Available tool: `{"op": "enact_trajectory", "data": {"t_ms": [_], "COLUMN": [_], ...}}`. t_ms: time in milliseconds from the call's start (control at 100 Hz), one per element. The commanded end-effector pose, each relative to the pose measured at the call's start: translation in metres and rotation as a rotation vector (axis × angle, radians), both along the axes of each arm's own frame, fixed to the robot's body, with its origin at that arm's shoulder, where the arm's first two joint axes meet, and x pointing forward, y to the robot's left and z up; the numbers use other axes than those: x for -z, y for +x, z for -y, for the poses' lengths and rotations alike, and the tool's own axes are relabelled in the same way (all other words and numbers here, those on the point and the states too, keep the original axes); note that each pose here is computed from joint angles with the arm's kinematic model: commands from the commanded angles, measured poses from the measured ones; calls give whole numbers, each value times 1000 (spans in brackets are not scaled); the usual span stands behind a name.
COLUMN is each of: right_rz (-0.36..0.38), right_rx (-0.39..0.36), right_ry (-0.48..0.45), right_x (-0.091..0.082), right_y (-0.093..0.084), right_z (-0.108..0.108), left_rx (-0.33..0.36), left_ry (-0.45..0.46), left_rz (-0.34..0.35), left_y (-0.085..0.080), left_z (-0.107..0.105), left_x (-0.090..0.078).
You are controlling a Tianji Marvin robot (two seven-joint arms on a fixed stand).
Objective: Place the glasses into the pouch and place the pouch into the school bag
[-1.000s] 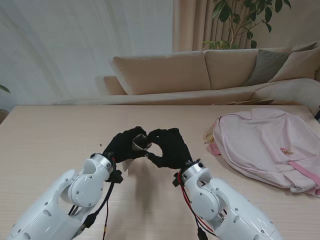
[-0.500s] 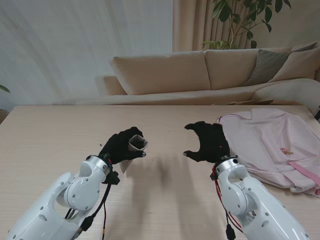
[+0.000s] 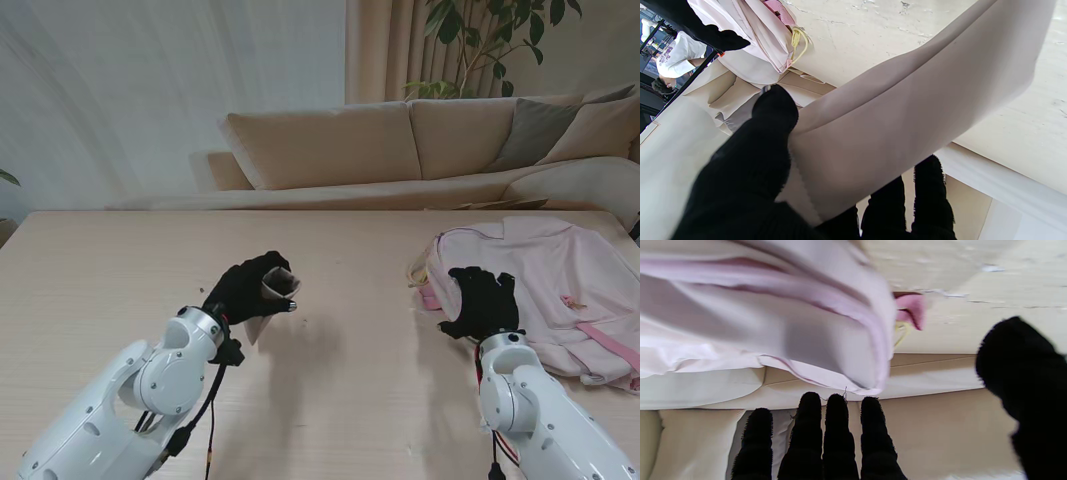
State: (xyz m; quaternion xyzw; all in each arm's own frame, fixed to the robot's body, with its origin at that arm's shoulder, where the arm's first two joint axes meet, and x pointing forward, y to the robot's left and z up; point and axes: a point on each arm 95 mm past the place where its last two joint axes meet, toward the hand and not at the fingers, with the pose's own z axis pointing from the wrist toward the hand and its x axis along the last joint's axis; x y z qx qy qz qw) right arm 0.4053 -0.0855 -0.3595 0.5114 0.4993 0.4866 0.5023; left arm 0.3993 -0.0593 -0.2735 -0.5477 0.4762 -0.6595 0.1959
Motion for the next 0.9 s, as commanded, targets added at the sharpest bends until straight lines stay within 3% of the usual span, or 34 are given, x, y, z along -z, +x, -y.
{"op": "enact_trajectory", "data": {"t_ms": [0, 200, 570, 890], "right_rz": [-20, -13, 74, 192], "right_rx": [19, 52, 50, 38], "right_ry": [-6, -78, -89, 37], "right_x": [5, 16, 27, 21], "right_y": [0, 4, 16, 19], "right_z": [6, 10, 14, 15], "left_rx": [8, 6, 13, 16], "left_ry": [-8, -11, -31, -18], "left_rz": [-8, -13, -25, -22], "left_y": [0, 0, -1, -2], "left_z": [4, 5, 6, 5], "left_x": [-1, 0, 0, 1]}}
